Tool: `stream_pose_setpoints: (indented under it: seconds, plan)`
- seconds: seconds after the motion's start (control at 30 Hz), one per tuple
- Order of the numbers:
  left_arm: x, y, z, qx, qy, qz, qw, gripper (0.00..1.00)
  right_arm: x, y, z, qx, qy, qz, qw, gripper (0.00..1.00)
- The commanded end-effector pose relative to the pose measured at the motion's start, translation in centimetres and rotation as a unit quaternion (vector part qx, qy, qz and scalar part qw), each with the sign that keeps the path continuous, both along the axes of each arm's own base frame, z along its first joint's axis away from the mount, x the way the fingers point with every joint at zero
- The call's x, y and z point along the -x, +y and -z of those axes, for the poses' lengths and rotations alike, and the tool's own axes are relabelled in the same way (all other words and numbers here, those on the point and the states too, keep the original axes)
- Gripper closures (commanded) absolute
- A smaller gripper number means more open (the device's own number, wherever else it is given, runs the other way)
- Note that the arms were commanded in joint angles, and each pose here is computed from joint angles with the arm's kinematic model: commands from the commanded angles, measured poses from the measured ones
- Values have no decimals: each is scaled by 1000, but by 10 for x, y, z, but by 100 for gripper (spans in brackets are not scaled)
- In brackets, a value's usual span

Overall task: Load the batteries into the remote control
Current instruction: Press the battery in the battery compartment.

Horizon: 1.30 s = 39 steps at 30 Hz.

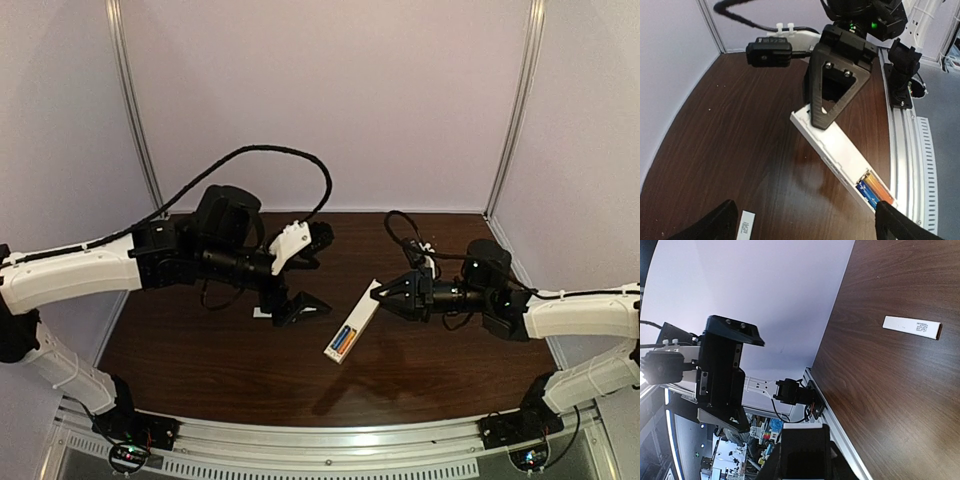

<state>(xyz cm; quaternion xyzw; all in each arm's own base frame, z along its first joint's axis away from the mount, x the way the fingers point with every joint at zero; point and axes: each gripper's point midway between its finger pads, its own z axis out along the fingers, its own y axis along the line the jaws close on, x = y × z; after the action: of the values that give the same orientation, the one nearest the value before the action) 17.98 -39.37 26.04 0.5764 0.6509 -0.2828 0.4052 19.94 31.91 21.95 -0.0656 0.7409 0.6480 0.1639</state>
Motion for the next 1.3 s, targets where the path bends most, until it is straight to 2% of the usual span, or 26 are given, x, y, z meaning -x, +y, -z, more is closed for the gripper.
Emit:
stream_pose_setpoints:
  seconds: [0.0,0.13,0.2,0.4,0.63,0.87,1.27]
  plan:
    - [21,2,1,47,126,-10,991,3,-5,0,-22,10,-62,8,998,100]
    - [43,-6,2,82,199,28,976,3,-7,2,-26,11,-71,8,997,100]
    - [43,-9,7,86,223,20,971,2,-7,3,-27,9,-74,7,997,100]
    - [34,-20,31,68,255,-7,964,21,-8,5,-31,6,-78,5,997,100]
    - [26,-29,50,45,274,-22,961,34,-6,4,-34,5,-81,6,997,100]
    - [27,-36,58,39,285,-16,958,40,-6,3,-34,6,-81,7,997,100]
    - [22,-36,78,9,289,-31,957,59,-3,1,-40,-3,-84,8,996,100]
